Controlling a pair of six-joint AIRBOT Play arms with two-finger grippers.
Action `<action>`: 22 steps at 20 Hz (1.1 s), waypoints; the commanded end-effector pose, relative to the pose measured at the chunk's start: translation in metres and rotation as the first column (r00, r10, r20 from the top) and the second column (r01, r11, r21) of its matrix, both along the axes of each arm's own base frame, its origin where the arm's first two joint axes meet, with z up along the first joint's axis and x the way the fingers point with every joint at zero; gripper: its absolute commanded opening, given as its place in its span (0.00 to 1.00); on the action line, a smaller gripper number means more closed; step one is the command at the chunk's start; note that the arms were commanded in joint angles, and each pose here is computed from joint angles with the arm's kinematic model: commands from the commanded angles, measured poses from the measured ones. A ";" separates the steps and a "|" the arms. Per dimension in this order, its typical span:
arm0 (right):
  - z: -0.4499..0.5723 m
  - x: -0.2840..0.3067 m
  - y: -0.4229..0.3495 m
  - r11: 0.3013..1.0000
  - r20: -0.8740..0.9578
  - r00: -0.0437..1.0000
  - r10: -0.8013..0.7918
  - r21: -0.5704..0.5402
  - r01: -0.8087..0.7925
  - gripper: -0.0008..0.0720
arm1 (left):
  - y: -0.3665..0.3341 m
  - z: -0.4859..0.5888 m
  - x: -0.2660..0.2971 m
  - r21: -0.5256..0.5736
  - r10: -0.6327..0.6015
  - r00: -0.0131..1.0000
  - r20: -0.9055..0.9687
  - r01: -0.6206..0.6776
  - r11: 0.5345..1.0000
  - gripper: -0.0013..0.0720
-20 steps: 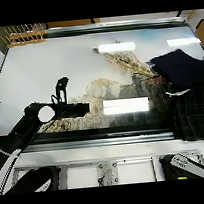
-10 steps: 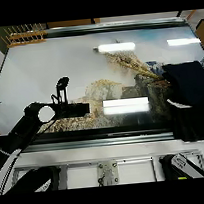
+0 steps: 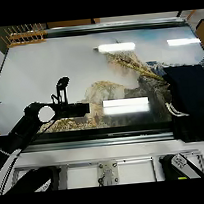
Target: Fold the clothes and pants, and hang the long-sleeved shirts on hangers.
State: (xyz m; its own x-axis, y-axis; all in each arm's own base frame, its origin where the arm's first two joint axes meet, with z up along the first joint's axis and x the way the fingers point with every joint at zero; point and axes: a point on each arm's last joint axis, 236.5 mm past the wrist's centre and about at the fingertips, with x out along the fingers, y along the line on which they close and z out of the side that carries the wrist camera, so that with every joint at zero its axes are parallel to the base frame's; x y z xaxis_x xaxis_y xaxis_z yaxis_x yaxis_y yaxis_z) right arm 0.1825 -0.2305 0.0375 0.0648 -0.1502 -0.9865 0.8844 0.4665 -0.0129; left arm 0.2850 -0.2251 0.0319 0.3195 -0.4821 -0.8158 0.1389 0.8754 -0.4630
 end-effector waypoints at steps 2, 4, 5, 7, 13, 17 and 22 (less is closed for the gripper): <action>-0.002 -0.013 -0.003 1.000 -0.058 0.998 0.011 -0.013 -0.012 0.05 | 0.000 0.000 0.000 0.000 -0.001 1.000 0.001 0.001 1.000 0.03; -0.001 -0.012 -0.004 0.998 -0.061 0.996 0.063 -0.021 -0.064 0.53 | 0.000 0.000 0.000 0.000 -0.001 1.000 0.001 0.001 1.000 0.03; 0.002 -0.010 -0.007 0.993 -0.056 0.993 0.107 -0.040 -0.109 0.91 | 0.000 0.000 0.000 0.000 -0.001 1.000 0.001 0.001 1.000 0.03; 0.020 0.010 -0.013 0.984 0.050 0.990 0.133 -0.124 -0.126 0.94 | 0.000 0.000 0.000 -0.001 -0.001 1.000 0.001 0.001 1.000 0.03; 0.116 0.125 0.092 0.870 0.556 0.671 0.490 -0.260 -0.420 0.94 | -0.001 0.002 0.003 -0.007 0.005 1.000 0.014 -0.005 1.000 0.03; 0.136 0.159 0.208 0.669 0.641 0.384 0.665 -0.283 -0.687 0.92 | -0.001 0.002 0.004 -0.009 0.006 1.000 0.016 -0.006 1.000 0.03; 0.128 0.155 0.295 0.436 0.608 0.182 0.773 -0.299 -0.849 0.03 | -0.002 0.003 0.004 -0.011 0.007 1.000 0.014 -0.007 1.000 0.03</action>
